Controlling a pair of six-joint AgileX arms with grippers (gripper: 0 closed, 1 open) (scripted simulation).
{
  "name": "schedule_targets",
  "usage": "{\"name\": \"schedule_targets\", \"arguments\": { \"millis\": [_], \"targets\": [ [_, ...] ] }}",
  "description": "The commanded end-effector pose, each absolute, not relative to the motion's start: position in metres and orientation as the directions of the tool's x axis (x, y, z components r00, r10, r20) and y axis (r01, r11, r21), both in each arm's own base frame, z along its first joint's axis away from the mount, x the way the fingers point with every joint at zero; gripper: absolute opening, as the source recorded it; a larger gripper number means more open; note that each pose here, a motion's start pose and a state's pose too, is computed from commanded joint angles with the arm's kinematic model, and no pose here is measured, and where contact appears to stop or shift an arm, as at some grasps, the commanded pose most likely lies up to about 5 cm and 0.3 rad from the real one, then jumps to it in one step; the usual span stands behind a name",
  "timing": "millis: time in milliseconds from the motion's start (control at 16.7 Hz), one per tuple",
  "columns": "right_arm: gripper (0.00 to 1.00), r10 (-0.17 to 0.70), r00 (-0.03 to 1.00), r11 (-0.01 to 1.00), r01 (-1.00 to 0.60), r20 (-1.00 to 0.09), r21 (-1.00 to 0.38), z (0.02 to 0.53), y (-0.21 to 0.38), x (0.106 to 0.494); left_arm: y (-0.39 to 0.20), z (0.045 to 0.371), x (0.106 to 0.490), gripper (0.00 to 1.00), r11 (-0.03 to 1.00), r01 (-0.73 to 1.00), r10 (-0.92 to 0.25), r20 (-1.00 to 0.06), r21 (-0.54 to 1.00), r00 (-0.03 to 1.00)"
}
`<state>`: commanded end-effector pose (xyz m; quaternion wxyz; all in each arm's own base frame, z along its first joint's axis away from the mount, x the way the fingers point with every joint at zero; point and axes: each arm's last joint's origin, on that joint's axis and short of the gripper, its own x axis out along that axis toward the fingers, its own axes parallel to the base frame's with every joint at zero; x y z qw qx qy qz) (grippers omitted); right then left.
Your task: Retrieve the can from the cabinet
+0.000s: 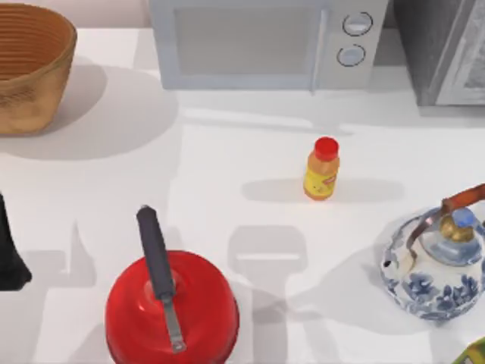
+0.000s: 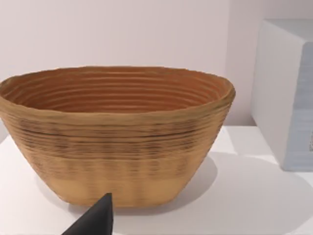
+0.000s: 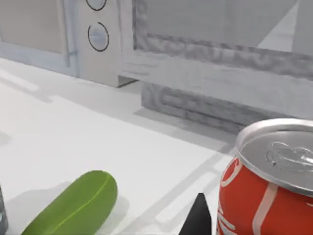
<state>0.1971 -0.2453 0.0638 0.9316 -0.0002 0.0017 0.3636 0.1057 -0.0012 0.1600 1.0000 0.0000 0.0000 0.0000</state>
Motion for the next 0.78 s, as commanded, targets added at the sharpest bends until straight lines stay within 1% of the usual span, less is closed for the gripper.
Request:
{"name": "schedule_targets", "arguments": {
  "millis": [180,420,480,600,780],
  "targets": [
    [0.0,0.694,0.72,0.72,-0.694,0.0,0.0,0.05,-0.252,0.19,-0.001,0.16,0.106,1.0,1.0,0.0,0.0,0.0,0.0,1.0],
    [0.0,0.694,0.72,0.72,-0.694,0.001,0.0,0.05,-0.252,0.19,-0.001,0.16,0.106,1.0,1.0,0.0,0.0,0.0,0.0,1.0],
    [0.0,0.567,0.824,0.822,-0.567,-0.011,-0.052,0.046,-0.285,0.216,-0.001,0.16,0.106,1.0,1.0,0.0,0.0,0.0,0.0,1.0],
    [0.0,0.582,0.813,0.812,-0.582,-0.011,-0.048,0.046,-0.28,0.215,-0.001,0.16,0.106,1.0,1.0,0.0,0.0,0.0,0.0,1.0],
    [0.0,0.642,0.767,0.767,-0.642,-0.006,-0.017,0.044,-0.256,0.211,-0.001,0.16,0.106,1.0,1.0,0.0,0.0,0.0,0.0,1.0]
  ]
}}
